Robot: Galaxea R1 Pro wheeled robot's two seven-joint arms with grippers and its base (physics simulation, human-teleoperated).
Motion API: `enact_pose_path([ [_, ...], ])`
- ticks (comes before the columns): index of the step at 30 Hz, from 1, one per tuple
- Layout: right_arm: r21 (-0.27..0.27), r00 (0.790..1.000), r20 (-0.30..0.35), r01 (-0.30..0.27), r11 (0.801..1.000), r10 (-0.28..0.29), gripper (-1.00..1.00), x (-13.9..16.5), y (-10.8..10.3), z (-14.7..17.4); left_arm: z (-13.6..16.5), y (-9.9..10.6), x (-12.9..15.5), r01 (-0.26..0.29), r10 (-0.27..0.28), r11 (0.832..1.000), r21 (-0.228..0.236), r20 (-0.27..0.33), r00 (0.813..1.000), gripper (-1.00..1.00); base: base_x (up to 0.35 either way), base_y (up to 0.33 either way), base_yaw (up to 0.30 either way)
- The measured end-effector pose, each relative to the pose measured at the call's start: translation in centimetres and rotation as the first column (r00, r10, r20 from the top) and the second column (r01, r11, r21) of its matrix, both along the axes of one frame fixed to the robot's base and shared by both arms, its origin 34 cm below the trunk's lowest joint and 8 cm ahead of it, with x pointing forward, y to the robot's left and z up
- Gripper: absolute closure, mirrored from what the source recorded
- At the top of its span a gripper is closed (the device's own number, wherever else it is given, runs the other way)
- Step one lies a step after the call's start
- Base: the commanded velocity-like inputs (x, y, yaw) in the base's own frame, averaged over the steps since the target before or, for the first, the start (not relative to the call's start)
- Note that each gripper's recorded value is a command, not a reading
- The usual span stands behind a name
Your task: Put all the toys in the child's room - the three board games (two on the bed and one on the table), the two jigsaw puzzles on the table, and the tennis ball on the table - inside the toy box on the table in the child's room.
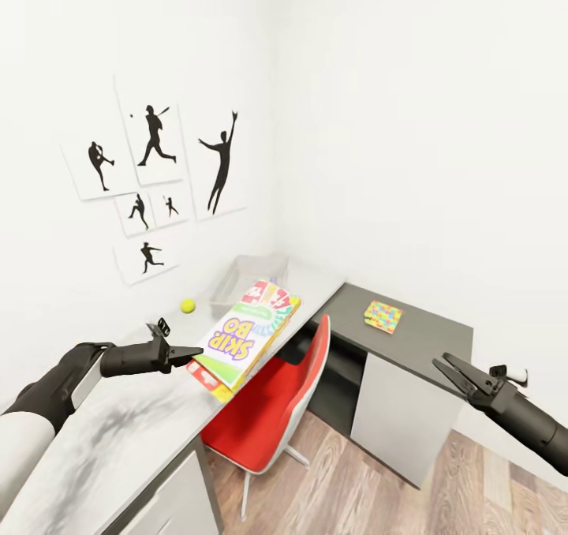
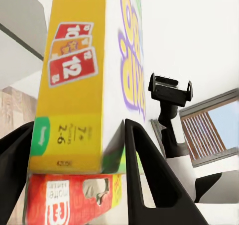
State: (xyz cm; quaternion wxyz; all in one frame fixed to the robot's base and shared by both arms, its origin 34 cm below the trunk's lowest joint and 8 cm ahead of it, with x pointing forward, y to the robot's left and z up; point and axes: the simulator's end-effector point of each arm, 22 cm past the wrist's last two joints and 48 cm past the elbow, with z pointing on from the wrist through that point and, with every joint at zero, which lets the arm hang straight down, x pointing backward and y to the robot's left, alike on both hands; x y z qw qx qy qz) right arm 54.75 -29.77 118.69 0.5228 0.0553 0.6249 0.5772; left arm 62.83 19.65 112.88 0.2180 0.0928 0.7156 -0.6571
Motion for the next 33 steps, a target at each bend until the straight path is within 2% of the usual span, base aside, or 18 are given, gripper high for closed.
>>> enact_pose_path([
  [6, -0.003, 1.0, 0.002, 0.003, 1.0, -0.003, -1.0, -0.02, -0.06, 0.07, 0.17, 0.06, -0.01, -0.001, 0.001, 1.0, 0.004, 0.025, 1.0, 1.0, 0.09, -0.058, -0.271],
  [11, -0.006, 1.0, 0.001, 0.004, 1.0, -0.004, -1.0, -0.03, -0.01, 0.04, 0.25, 0.21, -0.04, -0.003, 0.003, 1.0, 0.007, 0.038, 0.999, 1.0, 0.242, -0.141, -0.12],
  [19, -0.008, 1.0, 0.0, 0.003, 1.0, -0.003, -1.0, -0.01, 0.1, -0.03, 0.25, 0.21, -0.04, -0.003, 0.003, 1.0, 0.008, 0.041, 0.999, 1.0, 0.302, -0.054, -0.01],
  [27, -0.011, 1.0, 0.001, 0.006, 1.0, -0.006, -1.0, 0.01, 0.04, 0.01, 0.25, 0.21, -0.04, -0.003, 0.003, 1.0, 0.008, 0.041, 0.999, 1.0, 0.275, -0.174, 0.007],
  [33, -0.012, 1.0, 0.001, 0.006, 1.0, -0.006, -1.0, 0.02, 0.04, 0.02, 0.24, 0.19, -0.05, -0.003, 0.002, 1.0, 0.008, 0.041, 0.999, 1.0, 0.269, -0.198, 0.199],
])
